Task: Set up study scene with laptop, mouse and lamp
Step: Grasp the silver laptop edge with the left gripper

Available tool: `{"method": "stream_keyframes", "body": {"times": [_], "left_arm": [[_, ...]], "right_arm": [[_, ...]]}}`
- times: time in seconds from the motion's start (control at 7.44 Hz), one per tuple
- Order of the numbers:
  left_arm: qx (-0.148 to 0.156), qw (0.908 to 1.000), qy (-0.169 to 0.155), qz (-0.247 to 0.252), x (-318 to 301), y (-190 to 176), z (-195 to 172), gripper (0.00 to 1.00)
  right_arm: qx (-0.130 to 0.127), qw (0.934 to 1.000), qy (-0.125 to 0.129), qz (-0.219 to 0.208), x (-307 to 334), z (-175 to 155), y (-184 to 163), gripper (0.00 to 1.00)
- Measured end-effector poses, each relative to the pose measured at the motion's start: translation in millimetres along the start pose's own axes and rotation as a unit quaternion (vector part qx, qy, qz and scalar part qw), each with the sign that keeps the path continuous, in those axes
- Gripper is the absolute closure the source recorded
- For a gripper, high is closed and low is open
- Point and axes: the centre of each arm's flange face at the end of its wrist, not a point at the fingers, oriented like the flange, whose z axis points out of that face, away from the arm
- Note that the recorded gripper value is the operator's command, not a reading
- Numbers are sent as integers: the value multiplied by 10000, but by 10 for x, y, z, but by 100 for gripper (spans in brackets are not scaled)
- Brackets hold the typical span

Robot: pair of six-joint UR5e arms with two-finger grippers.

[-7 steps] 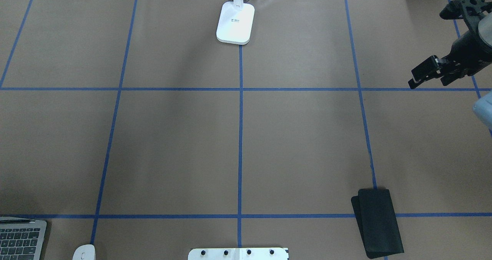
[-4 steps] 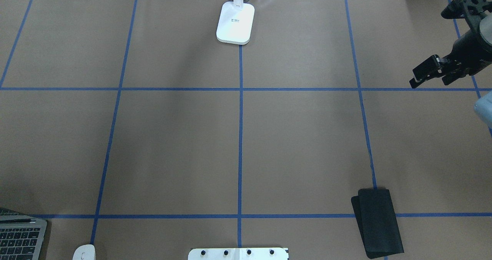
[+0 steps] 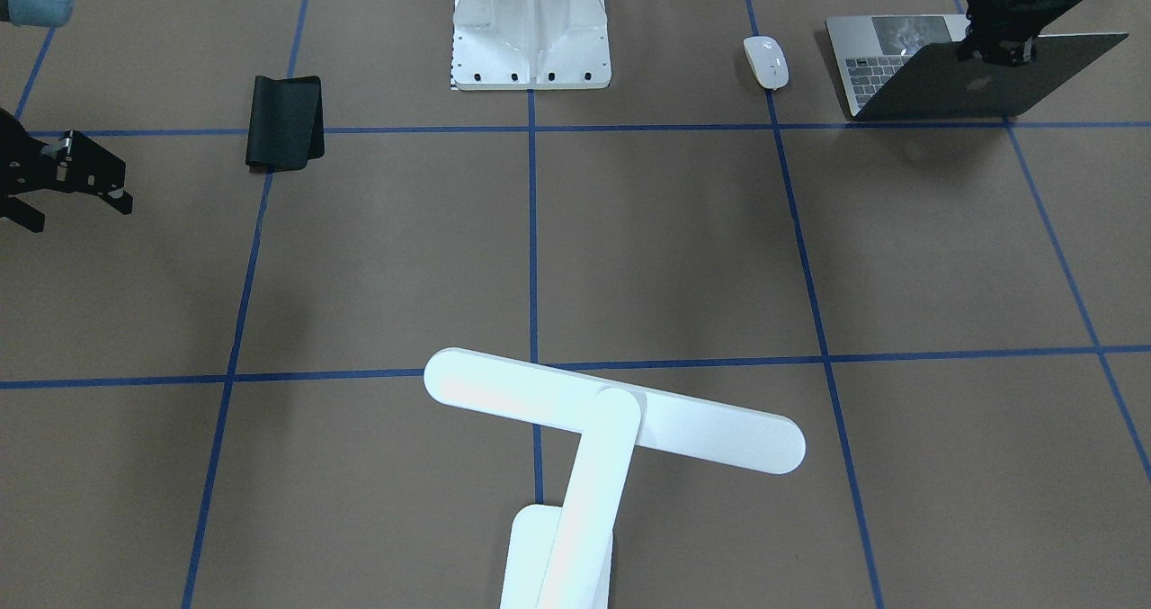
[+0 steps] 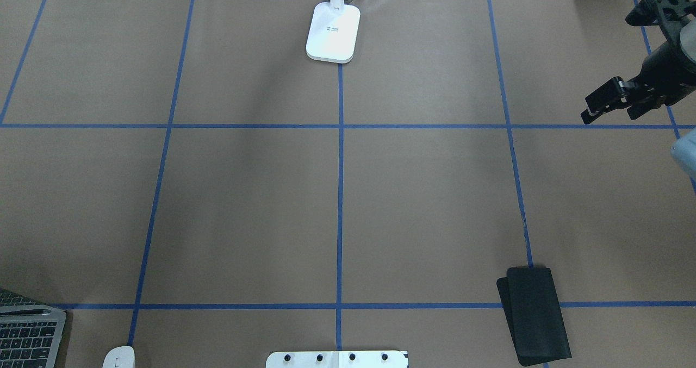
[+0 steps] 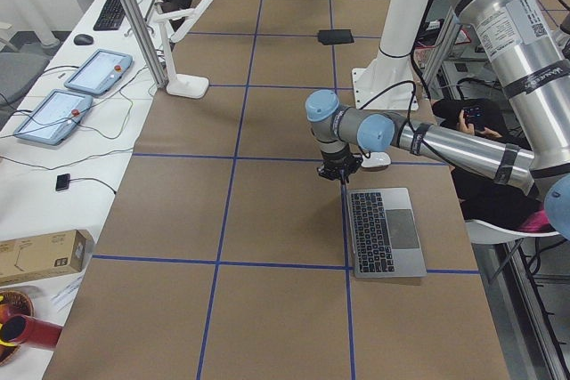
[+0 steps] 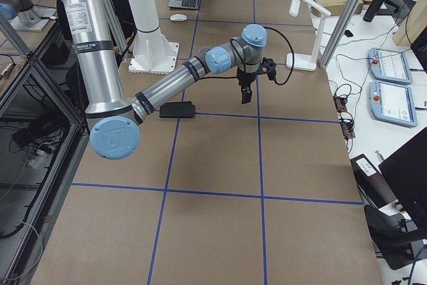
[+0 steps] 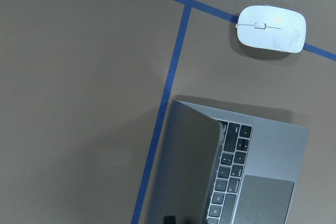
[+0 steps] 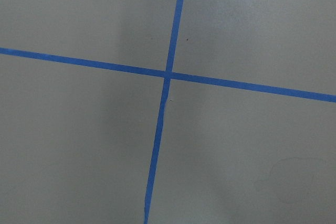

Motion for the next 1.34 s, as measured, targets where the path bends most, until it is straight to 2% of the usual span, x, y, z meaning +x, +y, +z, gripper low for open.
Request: {"method": "stream_keyframes", "body": {"times": [0.81, 1.34], "left_arm": [[137, 9997, -184, -1, 35, 6, -187, 86], [413, 9966, -717, -15, -154, 131, -546, 86]], "right_arm": [[-3, 10000, -1, 5, 4, 2, -5, 0], [44, 10000, -24, -19, -22, -44, -14, 0]]}}
